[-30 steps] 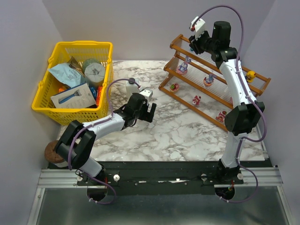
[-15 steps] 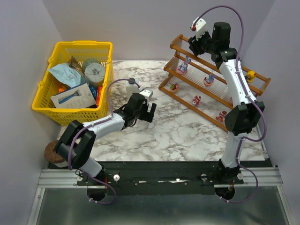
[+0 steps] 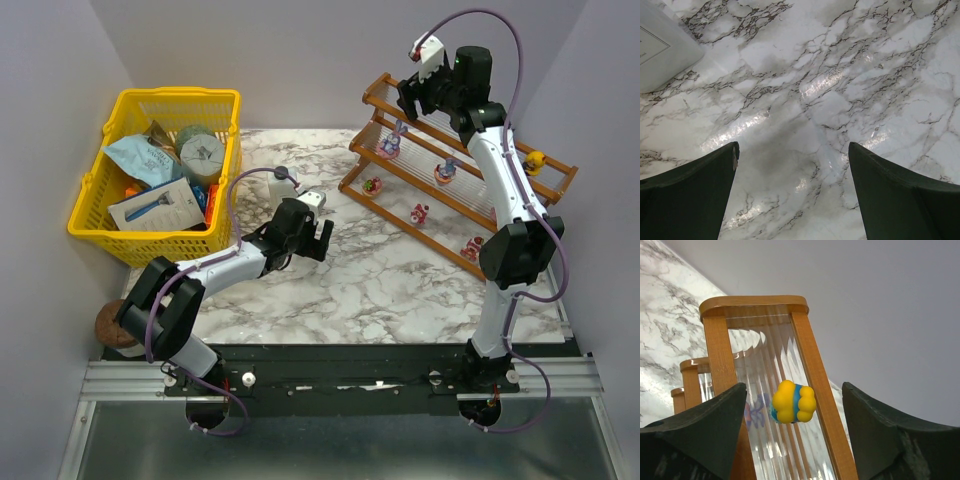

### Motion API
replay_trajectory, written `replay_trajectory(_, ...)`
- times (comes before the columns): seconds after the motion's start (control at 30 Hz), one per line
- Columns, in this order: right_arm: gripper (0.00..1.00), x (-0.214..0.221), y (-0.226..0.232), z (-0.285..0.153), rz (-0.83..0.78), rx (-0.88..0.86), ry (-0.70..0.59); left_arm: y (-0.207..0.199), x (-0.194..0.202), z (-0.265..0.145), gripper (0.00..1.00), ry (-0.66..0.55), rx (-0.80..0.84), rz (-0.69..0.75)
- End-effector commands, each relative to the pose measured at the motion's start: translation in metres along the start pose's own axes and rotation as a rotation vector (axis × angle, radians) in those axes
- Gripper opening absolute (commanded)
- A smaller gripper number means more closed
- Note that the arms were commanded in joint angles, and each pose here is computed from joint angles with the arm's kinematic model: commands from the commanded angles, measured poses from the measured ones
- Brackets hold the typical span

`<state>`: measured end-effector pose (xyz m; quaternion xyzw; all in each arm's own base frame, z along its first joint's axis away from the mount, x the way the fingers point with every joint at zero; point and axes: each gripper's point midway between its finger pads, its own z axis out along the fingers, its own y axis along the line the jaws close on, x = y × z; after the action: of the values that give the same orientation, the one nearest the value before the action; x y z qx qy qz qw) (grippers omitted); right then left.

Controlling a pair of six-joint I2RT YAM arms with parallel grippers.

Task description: Place and organize the plastic toys onto the shelf

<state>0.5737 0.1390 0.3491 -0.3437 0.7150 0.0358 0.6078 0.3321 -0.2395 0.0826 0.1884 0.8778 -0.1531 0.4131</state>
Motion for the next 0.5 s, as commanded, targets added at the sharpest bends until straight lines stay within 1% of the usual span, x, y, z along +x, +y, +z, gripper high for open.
replay_trajectory(0.0, 0.87, -0.029, -0.007, -0.016, 0.027, 0.034, -0.066, -0.002, -0.014, -0.003, 0.99, -0.045, 0.018, -0.005)
replay_trajectory(0.03, 0.90, -0.030, -0.008, -0.016, 0.031, 0.037, -0.068, -0.003, -0.015, -0.003, 0.99, -0.048, 0.018, -0.006)
replay_trajectory(0.1, 0.94, -0.034, -0.007, -0.020, 0.054, 0.043, -0.078, -0.002, -0.015, -0.004, 0.99, -0.049, 0.017, -0.003)
replay_trajectory(0.13, 1.00, -0.039, -0.013, -0.021, 0.063, 0.071, -0.091, -0.003, -0.016, -0.005, 0.99, -0.052, 0.019, -0.005)
replay_trajectory(0.27, 1.00, -0.053, -0.023, -0.036, 0.132, 0.147, -0.131, -0.004, -0.024, -0.011, 0.99, -0.063, 0.021, -0.005)
replay_trajectory(0.3, 1.00, -0.061, -0.024, -0.045, 0.173, 0.163, -0.150, -0.004, -0.028, -0.013, 0.99, -0.062, 0.018, -0.004)
replay_trajectory(0.37, 1.00, -0.066, -0.031, -0.055, 0.218, 0.213, -0.154, -0.004, -0.040, -0.018, 0.99, -0.089, 0.015, -0.001)
replay_trajectory(0.4, 1.00, -0.069, -0.031, -0.065, 0.264, 0.229, -0.158, -0.003, -0.042, -0.022, 0.99, -0.081, 0.009, 0.001)
replay_trajectory(0.47, 1.00, -0.065, -0.032, -0.077, 0.321, 0.265, -0.131, -0.003, -0.050, -0.027, 0.99, -0.102, 0.000, -0.007)
